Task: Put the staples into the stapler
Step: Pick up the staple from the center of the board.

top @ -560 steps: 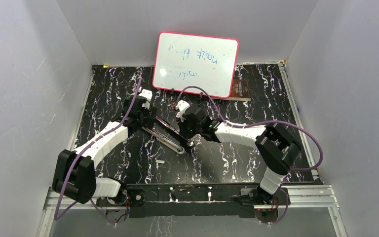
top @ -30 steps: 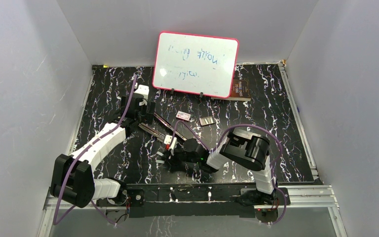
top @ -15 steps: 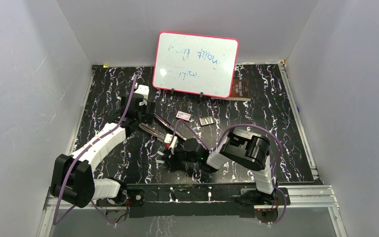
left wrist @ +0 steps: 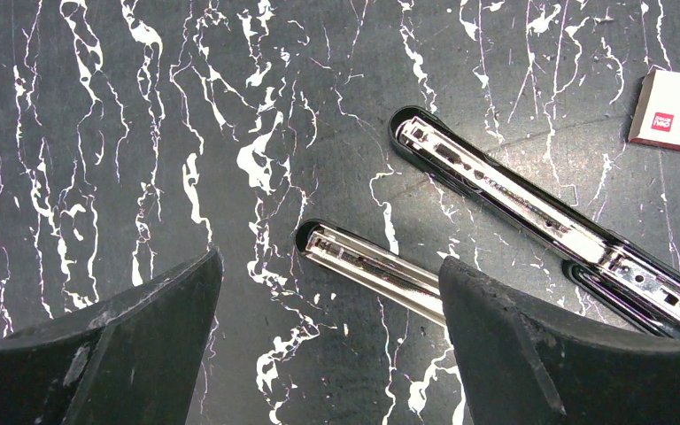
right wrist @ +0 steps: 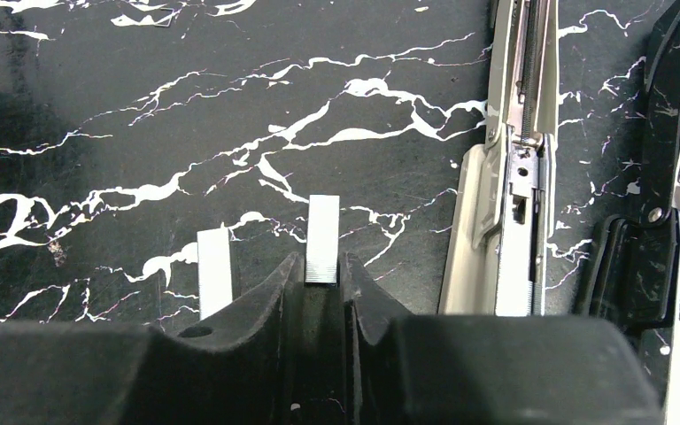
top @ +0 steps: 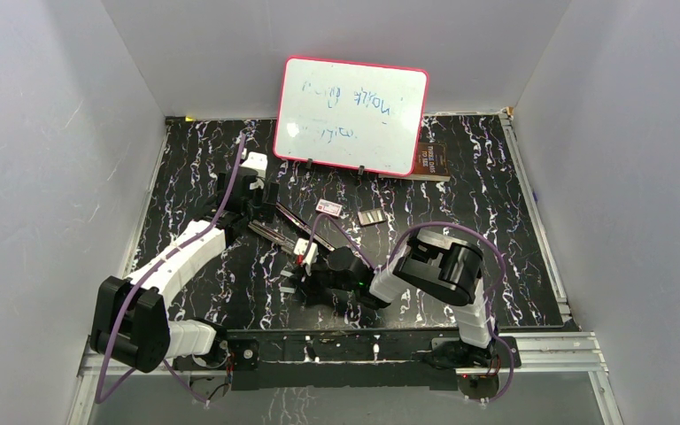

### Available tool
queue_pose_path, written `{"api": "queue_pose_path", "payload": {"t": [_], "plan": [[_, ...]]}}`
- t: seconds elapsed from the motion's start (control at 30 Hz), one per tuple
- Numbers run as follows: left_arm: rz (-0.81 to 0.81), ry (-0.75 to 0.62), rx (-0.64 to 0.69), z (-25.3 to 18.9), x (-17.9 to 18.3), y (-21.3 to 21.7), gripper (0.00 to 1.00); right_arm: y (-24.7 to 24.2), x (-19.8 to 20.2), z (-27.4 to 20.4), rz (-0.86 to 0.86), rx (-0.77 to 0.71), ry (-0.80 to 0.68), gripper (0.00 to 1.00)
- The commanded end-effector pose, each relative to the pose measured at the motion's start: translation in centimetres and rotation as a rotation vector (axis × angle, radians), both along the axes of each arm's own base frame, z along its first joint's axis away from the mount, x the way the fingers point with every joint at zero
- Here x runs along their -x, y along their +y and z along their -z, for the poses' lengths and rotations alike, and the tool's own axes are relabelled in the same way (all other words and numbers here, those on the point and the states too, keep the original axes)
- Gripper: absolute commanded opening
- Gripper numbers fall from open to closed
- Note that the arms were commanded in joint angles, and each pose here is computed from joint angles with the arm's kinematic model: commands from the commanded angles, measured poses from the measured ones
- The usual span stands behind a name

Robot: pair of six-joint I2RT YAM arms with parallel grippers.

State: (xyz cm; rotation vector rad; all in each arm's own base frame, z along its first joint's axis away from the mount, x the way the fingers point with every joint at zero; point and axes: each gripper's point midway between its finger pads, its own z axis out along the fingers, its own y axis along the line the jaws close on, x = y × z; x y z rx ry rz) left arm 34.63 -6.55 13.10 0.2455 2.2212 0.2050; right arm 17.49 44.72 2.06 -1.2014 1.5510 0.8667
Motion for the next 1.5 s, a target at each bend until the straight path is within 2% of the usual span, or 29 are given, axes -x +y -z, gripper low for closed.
{"api": "queue_pose_path", "payload": {"t": [0.0, 0.23, 0.37, 0.57, 0.8, 1.03, 1.27, 1.37, 1.47], "plan": [[-0.003, -0.019, 0.009, -0.8, 0.0, 0.1, 0.91, -5.3, 1.4, 8.7, 0.036, 0.308, 0.130, 0.26], [-0.003, -0.024, 0.016, -0.9, 0.0, 0.1, 0.91, -4.8, 1.8, 7.6, -0.005, 0.277, 0.121, 0.13], [-0.001, -0.024, 0.028, -1.0, 0.0, -0.1, 0.91, -3.7, 1.9, 5.4, -0.032, 0.217, 0.107, 0.06], [-0.008, -0.046, 0.063, -1.7, -0.1, -0.4, 0.92, -1.1, 0.6, 0.0, -0.031, 0.094, 0.038, 0.00], [-0.042, -0.099, 0.178, -4.0, -1.0, -0.7, 0.93, 1.4, -1.0, -7.7, -0.029, -0.079, -0.034, 0.00], [-0.047, -0.117, 0.208, -4.9, -2.9, -1.2, 0.98, -2.0, -4.0, -13.9, 0.069, -0.176, 0.004, 0.00], [-0.052, -0.042, 0.188, -2.0, -5.2, -1.7, 0.98, -7.6, -8.0, -14.4, 0.197, -0.105, 0.043, 0.00], [-0.046, 0.009, 0.164, 0.2, -5.6, -1.9, 0.98, -8.5, -8.9, -12.8, 0.241, -0.008, 0.048, 0.00], [-0.037, 0.034, 0.138, 1.6, -5.9, -1.8, 0.98, -8.7, -9.6, -11.8, 0.265, 0.025, 0.050, 0.00]]}}
